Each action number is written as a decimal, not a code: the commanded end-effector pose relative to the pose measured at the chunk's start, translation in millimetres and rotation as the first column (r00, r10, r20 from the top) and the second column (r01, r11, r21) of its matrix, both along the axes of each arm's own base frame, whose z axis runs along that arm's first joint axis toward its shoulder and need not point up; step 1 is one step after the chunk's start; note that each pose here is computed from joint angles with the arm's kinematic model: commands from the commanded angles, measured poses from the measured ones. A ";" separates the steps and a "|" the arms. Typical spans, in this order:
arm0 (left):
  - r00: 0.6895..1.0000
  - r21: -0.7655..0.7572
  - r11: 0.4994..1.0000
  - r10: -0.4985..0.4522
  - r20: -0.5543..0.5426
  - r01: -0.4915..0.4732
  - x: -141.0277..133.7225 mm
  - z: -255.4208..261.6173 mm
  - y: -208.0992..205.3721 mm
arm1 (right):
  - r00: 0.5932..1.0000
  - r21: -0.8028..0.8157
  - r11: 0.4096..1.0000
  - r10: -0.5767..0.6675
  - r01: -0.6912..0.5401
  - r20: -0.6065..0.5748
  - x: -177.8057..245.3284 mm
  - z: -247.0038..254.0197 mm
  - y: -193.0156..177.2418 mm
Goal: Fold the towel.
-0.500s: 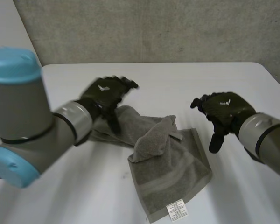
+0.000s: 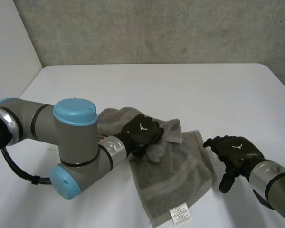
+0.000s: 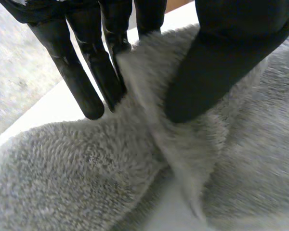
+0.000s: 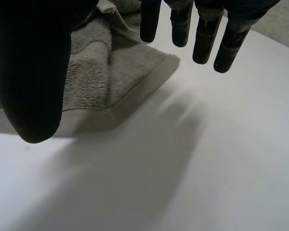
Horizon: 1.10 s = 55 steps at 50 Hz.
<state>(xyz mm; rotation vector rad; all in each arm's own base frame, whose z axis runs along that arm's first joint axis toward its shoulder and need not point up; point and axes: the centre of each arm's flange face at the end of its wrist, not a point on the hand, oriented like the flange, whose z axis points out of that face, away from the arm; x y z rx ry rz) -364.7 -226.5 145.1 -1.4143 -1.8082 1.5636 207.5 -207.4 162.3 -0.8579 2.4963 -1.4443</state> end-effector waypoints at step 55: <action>0.865 0.372 0.817 0.497 -0.070 -0.440 46.8 27.8 94.1 | 0.998 -0.254 0.967 0.048 -0.035 0.044 87.4 42.3 -125.2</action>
